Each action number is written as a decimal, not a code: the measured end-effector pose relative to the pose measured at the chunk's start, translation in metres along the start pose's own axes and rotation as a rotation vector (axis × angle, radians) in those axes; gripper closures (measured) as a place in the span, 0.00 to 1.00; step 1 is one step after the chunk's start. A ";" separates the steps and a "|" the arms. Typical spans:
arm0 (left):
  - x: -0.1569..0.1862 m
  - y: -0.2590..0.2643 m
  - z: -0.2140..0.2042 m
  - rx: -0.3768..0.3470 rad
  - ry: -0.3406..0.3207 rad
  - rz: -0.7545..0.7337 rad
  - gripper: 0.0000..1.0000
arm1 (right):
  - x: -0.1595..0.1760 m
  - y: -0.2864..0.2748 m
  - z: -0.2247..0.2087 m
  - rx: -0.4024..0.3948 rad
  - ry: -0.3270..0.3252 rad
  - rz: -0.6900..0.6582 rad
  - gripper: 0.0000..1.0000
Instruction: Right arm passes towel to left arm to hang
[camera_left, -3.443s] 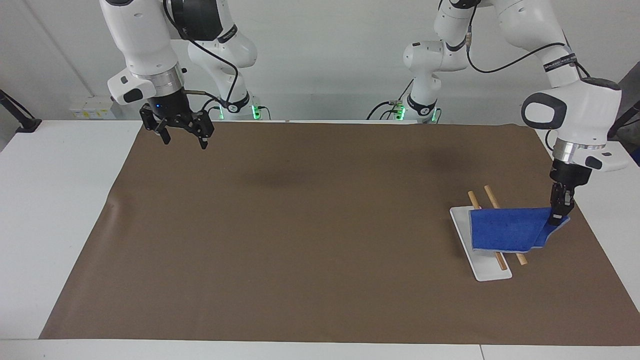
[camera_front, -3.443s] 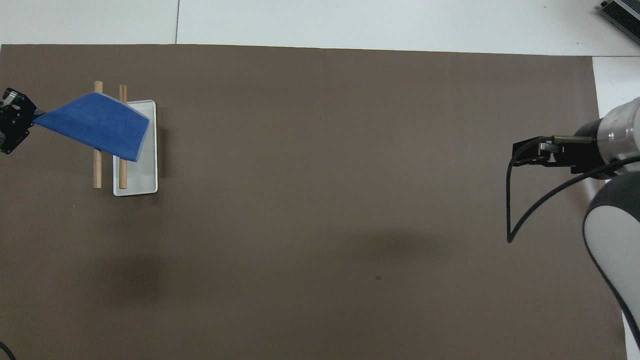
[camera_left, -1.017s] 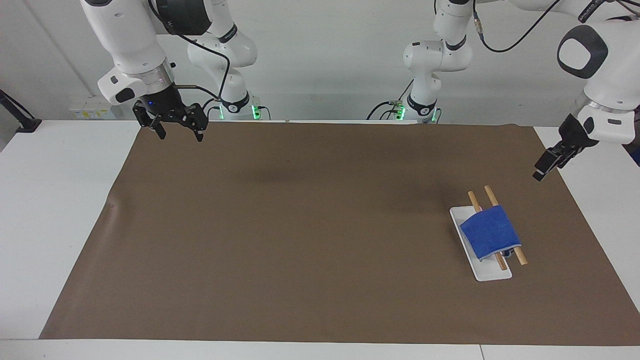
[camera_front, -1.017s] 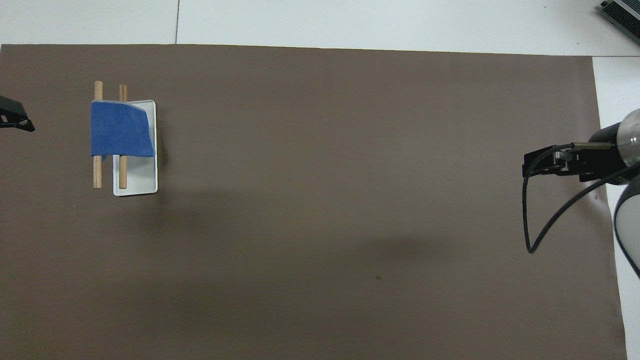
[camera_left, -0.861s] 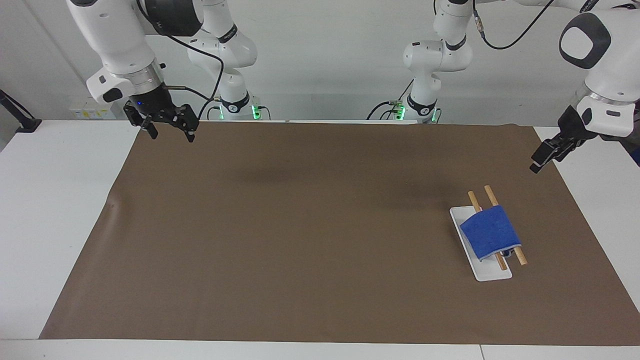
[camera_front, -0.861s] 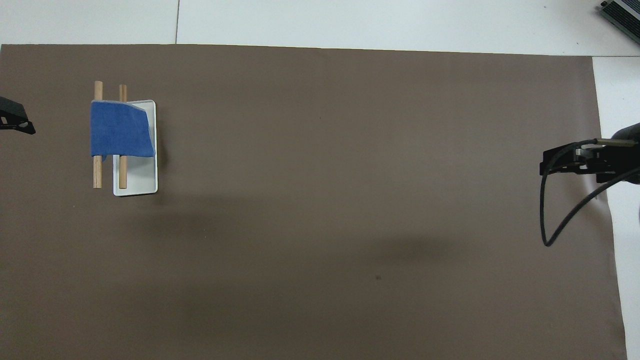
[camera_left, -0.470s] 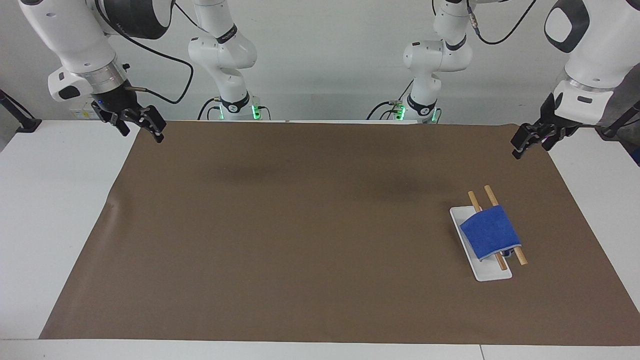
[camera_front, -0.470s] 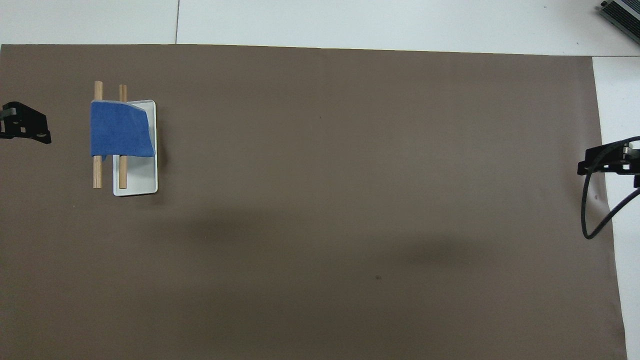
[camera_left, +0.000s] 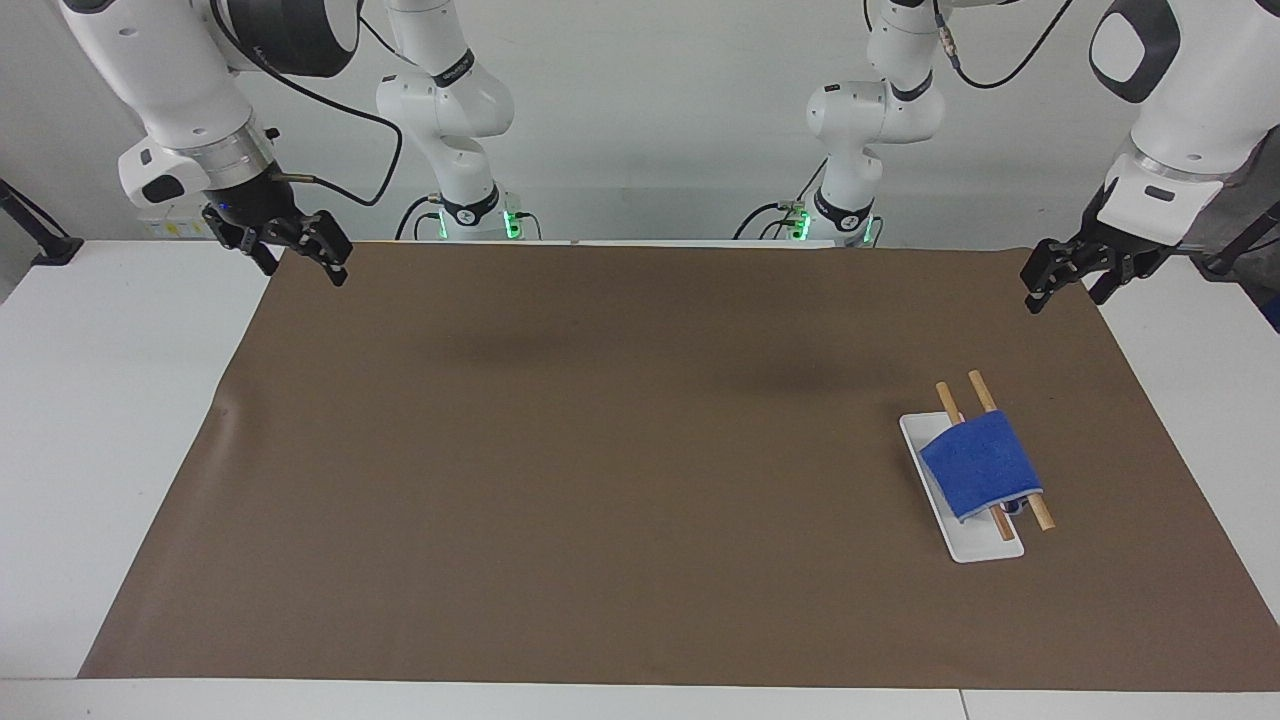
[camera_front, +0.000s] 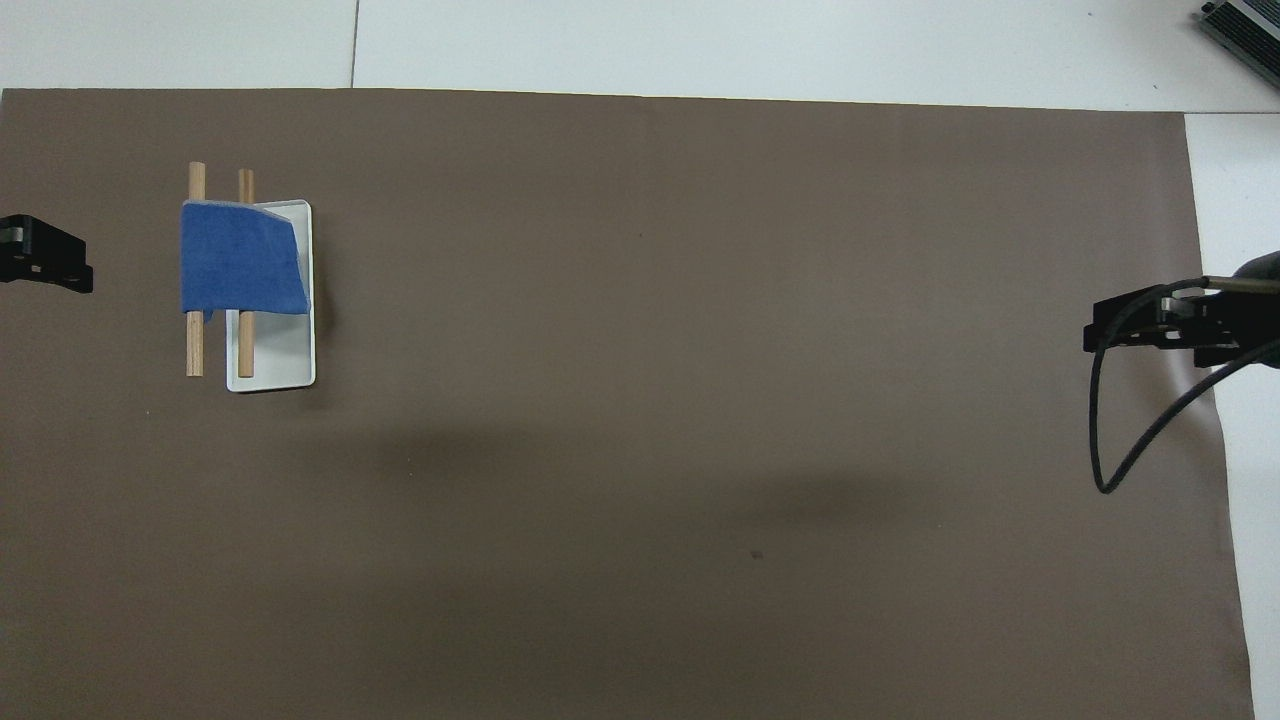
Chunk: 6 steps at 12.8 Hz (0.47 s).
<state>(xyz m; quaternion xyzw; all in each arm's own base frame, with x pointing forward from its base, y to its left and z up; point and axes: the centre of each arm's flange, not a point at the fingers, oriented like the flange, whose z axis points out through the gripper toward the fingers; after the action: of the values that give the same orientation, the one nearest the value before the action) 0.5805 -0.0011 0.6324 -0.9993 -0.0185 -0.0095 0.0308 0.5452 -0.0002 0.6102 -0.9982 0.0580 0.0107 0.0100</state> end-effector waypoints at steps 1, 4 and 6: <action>0.000 0.000 0.000 0.000 0.000 0.002 0.16 | -0.002 -0.012 0.000 -0.001 0.000 -0.022 0.00; 0.000 0.003 -0.002 -0.001 0.005 0.010 0.14 | -0.004 -0.026 0.001 -0.002 -0.001 -0.047 0.00; 0.001 0.008 -0.008 -0.003 0.024 0.020 0.00 | -0.004 -0.030 0.001 -0.002 -0.001 -0.055 0.00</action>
<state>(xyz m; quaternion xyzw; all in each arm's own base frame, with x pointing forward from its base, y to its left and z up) 0.5812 -0.0095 0.6401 -0.9993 -0.0083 -0.0213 0.0297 0.5443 0.0299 0.6102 -0.9994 0.0306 0.0109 0.0092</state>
